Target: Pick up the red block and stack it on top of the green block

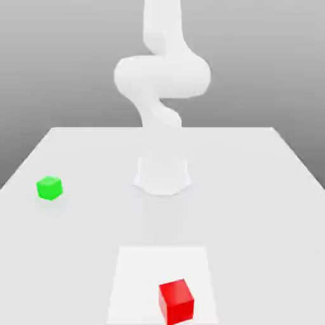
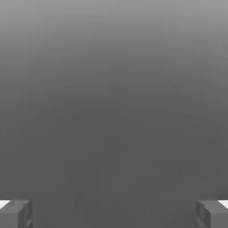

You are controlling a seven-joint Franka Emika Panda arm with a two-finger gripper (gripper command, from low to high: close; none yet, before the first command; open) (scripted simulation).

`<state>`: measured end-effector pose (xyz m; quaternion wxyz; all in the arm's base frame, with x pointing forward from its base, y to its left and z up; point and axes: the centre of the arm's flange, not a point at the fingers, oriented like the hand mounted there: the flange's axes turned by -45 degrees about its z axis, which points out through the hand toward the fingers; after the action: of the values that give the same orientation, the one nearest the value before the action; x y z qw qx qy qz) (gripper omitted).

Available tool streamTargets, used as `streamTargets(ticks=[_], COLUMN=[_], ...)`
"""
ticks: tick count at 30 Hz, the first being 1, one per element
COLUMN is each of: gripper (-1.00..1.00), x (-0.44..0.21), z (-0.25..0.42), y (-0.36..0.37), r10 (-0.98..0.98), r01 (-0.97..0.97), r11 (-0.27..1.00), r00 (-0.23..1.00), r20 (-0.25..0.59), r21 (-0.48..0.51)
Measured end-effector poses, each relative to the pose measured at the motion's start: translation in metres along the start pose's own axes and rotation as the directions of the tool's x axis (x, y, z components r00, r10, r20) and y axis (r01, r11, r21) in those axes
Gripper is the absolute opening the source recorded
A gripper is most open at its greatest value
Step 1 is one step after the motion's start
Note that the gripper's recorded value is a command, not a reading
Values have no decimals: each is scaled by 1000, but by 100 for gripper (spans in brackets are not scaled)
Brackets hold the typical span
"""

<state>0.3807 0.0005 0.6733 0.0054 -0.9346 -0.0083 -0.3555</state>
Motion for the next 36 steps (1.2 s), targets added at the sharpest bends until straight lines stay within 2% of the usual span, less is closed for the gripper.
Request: streamTargets(ticks=[10, 21, 24, 29, 30, 36], gripper=[0, 0, 0, 0, -100, -100], x=[-46, -175, -221, -270, -277, -280], z=[196, 365, 398, 448, 454, 458], y=[-8, -20, -20, -20, -20, -20], r10=[-114, -246, -279, -290, -290, -290], r01=[98, 191, 212, 220, 220, 220], r11=[993, 969, 960, 957, 957, 957], r00=[952, 796, 736, 715, 714, 714], r20=[285, 553, 617, 636, 637, 637], r21=[70, 157, 181, 190, 190, 190])
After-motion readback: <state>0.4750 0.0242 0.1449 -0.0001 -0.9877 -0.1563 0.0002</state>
